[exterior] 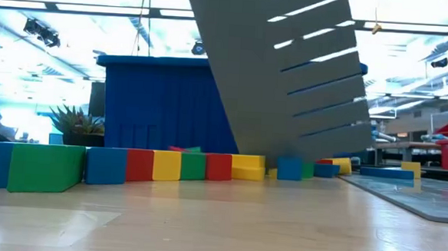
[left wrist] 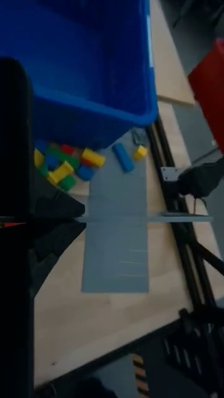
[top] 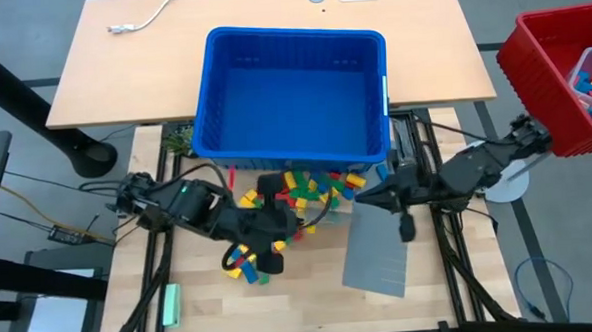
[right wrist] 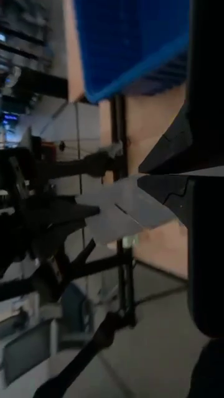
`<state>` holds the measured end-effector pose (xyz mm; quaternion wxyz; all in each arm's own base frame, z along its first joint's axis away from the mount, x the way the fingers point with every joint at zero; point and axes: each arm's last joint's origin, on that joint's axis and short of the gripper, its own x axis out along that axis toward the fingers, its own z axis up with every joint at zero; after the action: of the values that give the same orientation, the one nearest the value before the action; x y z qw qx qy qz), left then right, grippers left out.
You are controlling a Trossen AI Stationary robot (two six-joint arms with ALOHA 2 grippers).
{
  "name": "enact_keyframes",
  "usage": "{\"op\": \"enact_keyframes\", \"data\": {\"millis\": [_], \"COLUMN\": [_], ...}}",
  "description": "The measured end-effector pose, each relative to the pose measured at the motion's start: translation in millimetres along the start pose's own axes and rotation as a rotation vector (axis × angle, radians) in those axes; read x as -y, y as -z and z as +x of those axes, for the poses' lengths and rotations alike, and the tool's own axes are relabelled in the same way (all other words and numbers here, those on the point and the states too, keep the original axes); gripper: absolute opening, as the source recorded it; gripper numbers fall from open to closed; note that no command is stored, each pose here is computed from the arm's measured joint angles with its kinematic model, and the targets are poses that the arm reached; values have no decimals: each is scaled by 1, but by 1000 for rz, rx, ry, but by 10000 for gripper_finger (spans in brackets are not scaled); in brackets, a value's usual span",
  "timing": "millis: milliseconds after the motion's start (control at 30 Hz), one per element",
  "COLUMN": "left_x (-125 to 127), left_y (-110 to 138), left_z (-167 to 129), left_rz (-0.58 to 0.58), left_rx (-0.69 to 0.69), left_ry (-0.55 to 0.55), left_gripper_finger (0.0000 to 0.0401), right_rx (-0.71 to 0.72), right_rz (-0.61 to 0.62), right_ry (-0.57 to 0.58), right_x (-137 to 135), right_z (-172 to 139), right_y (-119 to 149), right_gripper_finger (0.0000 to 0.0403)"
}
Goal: Sort blocks
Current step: Assemble the blue bin using gray bin divider
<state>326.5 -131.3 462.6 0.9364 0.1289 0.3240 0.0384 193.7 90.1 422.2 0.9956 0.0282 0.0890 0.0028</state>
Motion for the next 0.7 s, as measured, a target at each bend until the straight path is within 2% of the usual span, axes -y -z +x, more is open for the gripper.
{"op": "enact_keyframes", "data": {"millis": [133, 433, 567, 700], "left_x": [-14, -29, -28, -29], "left_y": [-2, -2, -3, -5], "left_z": [8, 10, 10, 5], "left_rz": [-10, -26, -7, 4], "left_rx": [-1, 1, 6, 34], "left_ry": [-29, -59, -57, -56], "left_gripper_finger": [7, 7, 8, 9], "right_rx": [12, 19, 12, 21], "right_rz": [-113, -154, -152, -121], "right_ry": [14, 23, 21, 20], "right_x": [5, 11, 11, 12], "right_z": [15, 19, 17, 14], "right_y": [-1, -3, -2, -4], "right_gripper_finger": [44, 161, 180, 176]}}
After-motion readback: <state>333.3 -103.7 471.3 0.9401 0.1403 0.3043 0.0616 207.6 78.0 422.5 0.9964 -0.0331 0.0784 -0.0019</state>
